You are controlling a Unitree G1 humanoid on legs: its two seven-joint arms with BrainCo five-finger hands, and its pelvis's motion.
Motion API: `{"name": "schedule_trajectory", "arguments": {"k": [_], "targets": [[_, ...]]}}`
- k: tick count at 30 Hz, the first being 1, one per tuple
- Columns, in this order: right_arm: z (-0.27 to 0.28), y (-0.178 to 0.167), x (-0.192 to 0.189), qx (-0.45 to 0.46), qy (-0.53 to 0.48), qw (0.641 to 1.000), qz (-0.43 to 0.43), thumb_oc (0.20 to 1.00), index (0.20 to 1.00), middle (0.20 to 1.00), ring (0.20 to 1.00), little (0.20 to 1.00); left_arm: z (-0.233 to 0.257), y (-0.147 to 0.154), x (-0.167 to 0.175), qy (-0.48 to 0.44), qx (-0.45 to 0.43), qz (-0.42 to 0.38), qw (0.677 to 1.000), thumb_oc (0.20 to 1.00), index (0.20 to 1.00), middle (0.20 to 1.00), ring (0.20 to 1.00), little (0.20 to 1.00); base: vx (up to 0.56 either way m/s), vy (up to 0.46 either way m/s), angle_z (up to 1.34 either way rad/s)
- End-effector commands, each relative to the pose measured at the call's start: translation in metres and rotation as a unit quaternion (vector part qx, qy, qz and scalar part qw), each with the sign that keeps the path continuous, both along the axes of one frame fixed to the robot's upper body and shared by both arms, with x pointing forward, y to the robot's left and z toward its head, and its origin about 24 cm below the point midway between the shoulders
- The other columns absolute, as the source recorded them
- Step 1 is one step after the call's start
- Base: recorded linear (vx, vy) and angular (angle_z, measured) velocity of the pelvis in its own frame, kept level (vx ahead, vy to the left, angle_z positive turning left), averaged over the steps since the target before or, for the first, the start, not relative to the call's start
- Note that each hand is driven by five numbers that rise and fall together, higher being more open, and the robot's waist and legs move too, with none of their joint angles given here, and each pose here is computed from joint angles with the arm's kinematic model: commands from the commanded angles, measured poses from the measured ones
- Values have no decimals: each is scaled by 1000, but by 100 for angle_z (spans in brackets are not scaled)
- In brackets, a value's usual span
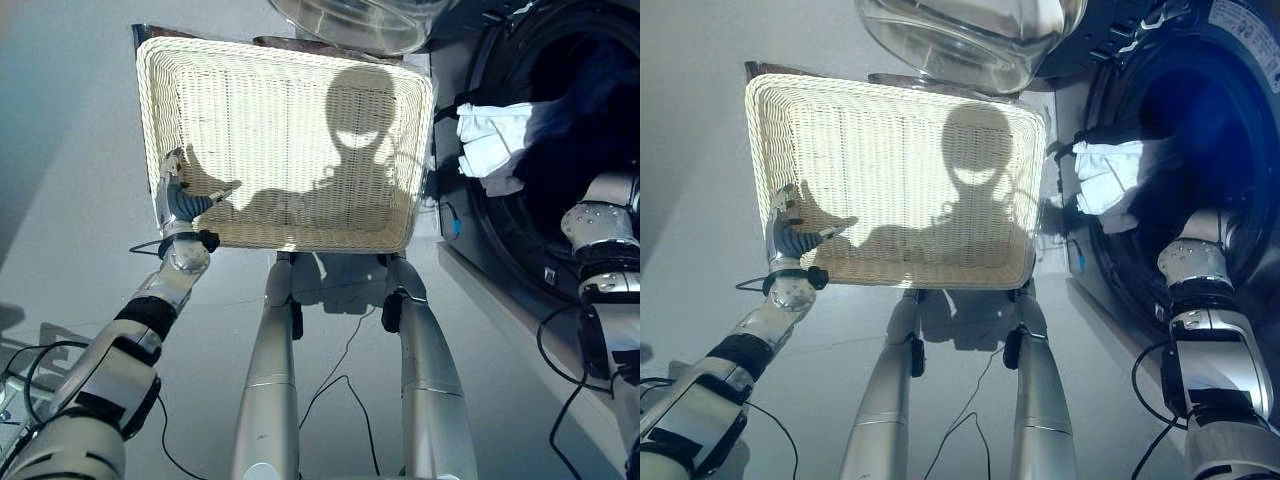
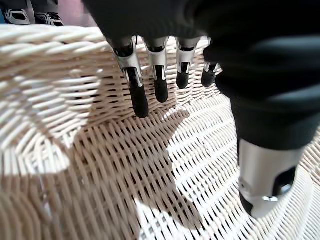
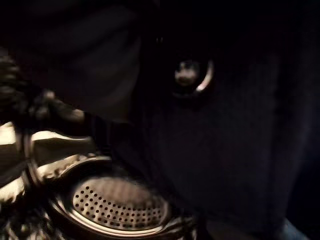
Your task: Put the clothes into the washing machine.
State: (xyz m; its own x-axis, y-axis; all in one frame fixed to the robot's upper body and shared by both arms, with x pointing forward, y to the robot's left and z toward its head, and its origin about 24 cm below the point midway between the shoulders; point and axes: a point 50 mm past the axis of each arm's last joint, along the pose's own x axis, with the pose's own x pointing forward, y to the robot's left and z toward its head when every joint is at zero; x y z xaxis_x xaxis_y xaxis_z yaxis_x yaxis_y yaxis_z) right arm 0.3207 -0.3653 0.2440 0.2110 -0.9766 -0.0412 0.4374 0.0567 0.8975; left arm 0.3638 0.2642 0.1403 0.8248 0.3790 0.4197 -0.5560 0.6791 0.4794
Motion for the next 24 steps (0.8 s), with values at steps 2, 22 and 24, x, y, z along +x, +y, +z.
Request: {"name": "schedule_trajectory", "arguments": {"k": [2,22,24], "targets": [[82,-56,-73,-148,-54,981,-114,1000,1000,1000,1000,1000,10,42,-9,-7,-19,56,998,1000,1000,1000,1000,1000,0,0,0],[26,-37,-1,-309,596,732,-115,1000,1000,1000,1000,1000,29,3,13,-13,1,4,1000,1000,1000,1000,1000,1000,5,-18,4],[28,-30,3,-334,595,719,-130,1000,1000,1000,1000,1000,29,2,14,-16,-1,4,1000,1000,1000,1000,1000,1000,-9,18,0]]}}
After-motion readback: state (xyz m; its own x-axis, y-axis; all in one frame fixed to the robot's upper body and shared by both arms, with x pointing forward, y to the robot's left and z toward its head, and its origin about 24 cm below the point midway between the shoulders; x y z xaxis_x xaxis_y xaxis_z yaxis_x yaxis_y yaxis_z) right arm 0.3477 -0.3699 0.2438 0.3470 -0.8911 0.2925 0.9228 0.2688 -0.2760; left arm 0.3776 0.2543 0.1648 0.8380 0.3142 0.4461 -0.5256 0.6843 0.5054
